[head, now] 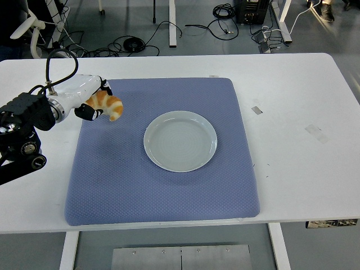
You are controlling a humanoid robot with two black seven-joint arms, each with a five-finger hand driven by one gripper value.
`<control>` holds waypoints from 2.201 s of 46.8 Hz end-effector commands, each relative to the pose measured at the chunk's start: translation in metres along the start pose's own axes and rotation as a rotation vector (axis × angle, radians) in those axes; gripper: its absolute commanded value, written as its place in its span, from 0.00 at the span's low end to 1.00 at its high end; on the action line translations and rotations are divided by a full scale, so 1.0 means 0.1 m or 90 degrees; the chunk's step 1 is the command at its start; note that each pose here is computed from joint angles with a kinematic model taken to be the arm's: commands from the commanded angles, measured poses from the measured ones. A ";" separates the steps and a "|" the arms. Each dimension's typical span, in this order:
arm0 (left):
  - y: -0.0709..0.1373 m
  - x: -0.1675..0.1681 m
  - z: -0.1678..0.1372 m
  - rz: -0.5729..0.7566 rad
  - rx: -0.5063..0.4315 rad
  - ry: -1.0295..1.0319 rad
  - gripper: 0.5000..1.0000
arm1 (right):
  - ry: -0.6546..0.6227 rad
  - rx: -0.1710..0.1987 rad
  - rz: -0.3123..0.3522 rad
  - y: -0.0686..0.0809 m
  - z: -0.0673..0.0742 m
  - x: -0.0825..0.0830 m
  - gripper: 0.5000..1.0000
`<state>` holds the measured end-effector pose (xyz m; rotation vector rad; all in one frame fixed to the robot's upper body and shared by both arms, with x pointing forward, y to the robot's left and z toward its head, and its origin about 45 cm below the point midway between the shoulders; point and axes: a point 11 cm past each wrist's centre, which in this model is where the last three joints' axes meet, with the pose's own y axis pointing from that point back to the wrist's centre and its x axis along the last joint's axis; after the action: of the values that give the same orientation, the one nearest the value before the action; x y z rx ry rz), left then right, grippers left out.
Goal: Place the bread on the table
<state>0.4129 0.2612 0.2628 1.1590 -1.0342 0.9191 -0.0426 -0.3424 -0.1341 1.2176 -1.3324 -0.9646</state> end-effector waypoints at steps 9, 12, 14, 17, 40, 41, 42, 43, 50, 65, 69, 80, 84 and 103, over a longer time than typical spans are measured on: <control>0.00 -0.07 -0.16 0.006 0.023 0.004 0.09 | 0.000 0.000 0.000 0.00 0.00 0.00 1.00; -0.01 -0.07 -0.13 0.011 0.017 0.007 0.09 | 0.000 0.000 0.000 0.00 0.00 0.00 1.00; -0.02 -0.07 -0.09 0.015 0.012 0.012 0.09 | 0.001 0.000 0.000 0.00 0.00 0.00 1.00; -0.03 -0.07 -0.01 0.025 0.001 0.021 0.09 | 0.000 0.000 0.000 0.00 0.00 0.00 1.00; -0.10 -0.18 0.18 0.018 -0.028 0.020 0.10 | 0.001 0.000 0.000 0.00 0.00 0.00 1.00; -0.09 -0.20 0.17 0.016 -0.028 0.020 0.12 | 0.000 0.000 0.000 0.00 0.00 0.00 1.00; -0.09 -0.22 0.17 0.014 -0.028 0.022 0.16 | 0.000 0.000 0.000 0.00 0.00 0.00 1.00; -0.09 -0.23 0.18 0.012 -0.029 0.023 0.22 | 0.001 0.000 0.000 0.00 0.00 0.00 1.00; -0.08 -0.27 0.17 0.005 -0.030 0.024 0.63 | 0.000 0.000 0.000 0.00 0.00 0.00 1.00; -0.08 -0.30 0.14 0.000 -0.024 0.023 0.68 | 0.001 0.000 0.000 0.00 0.00 0.00 1.00; -0.09 -0.25 0.14 0.007 -0.023 0.031 0.68 | 0.001 0.000 0.000 0.00 0.00 0.00 1.00; -0.14 0.09 0.16 0.024 -0.030 0.194 0.68 | 0.001 0.000 0.000 0.00 0.00 0.00 1.00; -0.15 0.17 0.15 0.034 -0.033 0.217 0.68 | 0.001 0.000 0.000 0.00 0.00 0.00 1.00; -0.15 0.51 -0.21 0.120 -0.028 0.498 0.68 | 0.001 0.000 0.000 0.00 0.00 0.00 1.00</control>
<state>0.4436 0.2735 0.3076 0.6056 -0.5529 1.3046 -0.0426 -0.3424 -0.1341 1.2175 -1.3324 -0.9646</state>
